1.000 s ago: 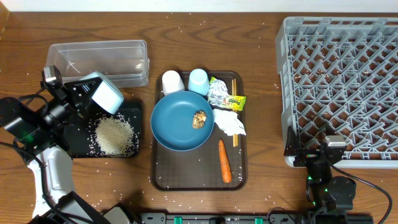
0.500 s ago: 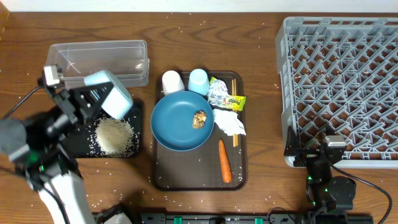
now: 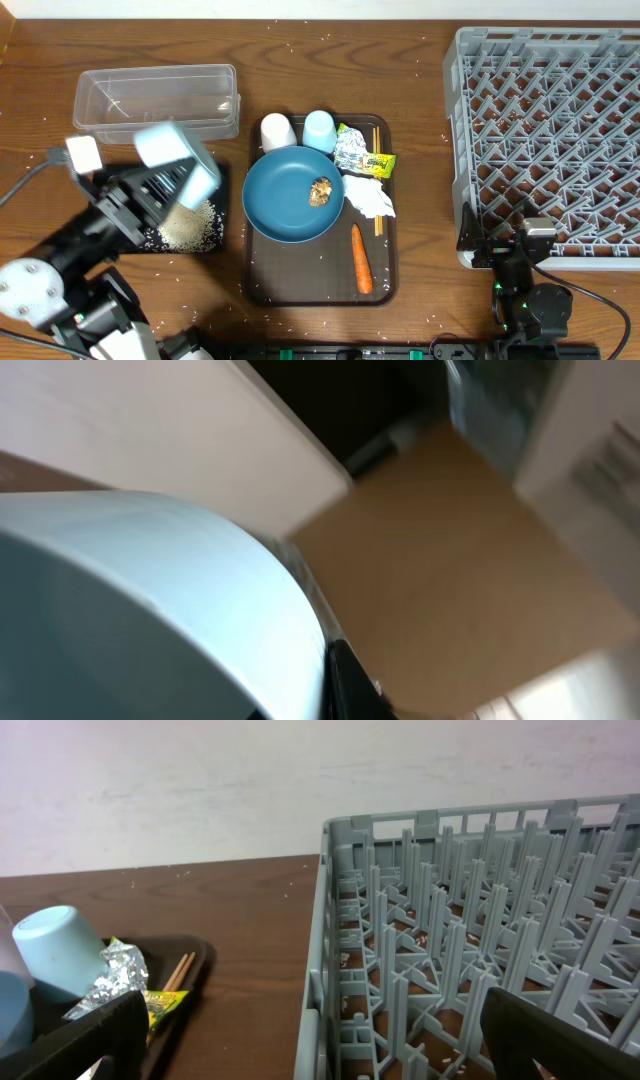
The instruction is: Sort waste into correct bins and load items into the dishwasher rack
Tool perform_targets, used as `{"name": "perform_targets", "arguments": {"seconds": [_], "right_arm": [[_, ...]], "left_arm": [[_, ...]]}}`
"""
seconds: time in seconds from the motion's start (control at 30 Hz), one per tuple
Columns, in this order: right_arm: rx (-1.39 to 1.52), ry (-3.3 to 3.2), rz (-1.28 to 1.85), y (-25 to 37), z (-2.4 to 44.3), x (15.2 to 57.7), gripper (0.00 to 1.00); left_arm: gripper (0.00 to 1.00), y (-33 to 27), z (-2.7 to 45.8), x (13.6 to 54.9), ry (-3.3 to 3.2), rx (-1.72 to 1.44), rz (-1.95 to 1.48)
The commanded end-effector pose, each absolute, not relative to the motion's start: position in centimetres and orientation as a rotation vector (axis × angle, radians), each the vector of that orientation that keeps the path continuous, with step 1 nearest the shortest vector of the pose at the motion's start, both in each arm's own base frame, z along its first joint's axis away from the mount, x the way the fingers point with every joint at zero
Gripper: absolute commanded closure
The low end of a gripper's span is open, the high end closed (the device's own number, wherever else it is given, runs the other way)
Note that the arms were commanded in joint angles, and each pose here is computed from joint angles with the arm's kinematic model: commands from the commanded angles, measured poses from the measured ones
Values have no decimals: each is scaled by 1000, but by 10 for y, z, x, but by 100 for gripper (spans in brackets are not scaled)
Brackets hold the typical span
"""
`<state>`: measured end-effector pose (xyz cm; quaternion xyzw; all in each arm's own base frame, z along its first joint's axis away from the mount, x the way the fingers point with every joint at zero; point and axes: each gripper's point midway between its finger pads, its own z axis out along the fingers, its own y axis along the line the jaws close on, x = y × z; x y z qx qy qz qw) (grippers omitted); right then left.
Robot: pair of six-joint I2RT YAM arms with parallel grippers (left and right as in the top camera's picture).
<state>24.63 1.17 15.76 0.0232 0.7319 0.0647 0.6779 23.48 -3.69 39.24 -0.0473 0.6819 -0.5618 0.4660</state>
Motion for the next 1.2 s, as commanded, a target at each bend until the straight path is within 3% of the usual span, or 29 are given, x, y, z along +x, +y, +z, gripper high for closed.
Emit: {"name": "perform_targets", "arguments": {"seconds": [0.0,0.3,0.53,0.93,1.17], "right_arm": [[42,1650,147,13,156,246,2],[42,1650,147,13,156,246,1],[42,1650,147,13,156,246,1],[42,1650,147,13,156,246,1],[42,1650,147,13,156,246,1]], "left_arm": [[94,10,391,267,1562,-336,-1301],[94,84,351,297,1435,-843,-1230],[94,125,269,292,1573,-1090,-856],[94,127,206,277,1899,-994,-468],[94,92,175,282,2122,-867,-342]]}}
